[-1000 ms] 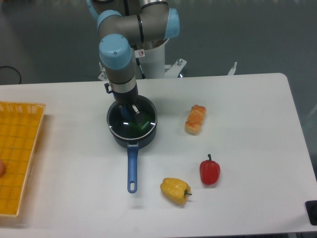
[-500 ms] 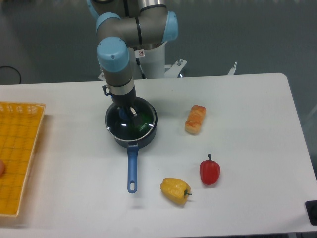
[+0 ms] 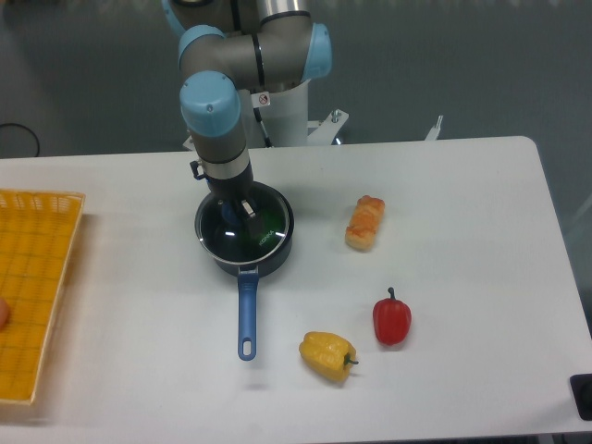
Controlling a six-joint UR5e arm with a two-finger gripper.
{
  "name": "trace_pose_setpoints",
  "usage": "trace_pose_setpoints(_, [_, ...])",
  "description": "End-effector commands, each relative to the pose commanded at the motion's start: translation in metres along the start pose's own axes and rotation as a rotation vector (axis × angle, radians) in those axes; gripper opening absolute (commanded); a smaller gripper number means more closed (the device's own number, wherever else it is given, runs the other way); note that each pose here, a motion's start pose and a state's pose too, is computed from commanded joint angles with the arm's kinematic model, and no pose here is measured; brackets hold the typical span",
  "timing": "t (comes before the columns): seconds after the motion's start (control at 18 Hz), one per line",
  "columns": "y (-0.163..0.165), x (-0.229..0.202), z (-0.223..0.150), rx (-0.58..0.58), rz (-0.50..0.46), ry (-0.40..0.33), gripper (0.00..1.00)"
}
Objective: Close the pot lid
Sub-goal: 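Lower the glass lid onto the saucepan rim and settle it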
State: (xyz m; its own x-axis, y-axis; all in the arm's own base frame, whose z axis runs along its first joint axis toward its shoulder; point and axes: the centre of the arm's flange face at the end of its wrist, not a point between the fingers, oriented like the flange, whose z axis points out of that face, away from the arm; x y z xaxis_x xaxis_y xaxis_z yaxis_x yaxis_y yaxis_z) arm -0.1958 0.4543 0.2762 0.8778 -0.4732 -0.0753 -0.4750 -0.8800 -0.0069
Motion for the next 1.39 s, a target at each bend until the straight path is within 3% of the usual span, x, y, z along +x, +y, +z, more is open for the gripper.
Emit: trace_pose_setpoints(1.39, [0.0077,-0.0031,0.0014,-0.005,-0.008,0.002,0.56])
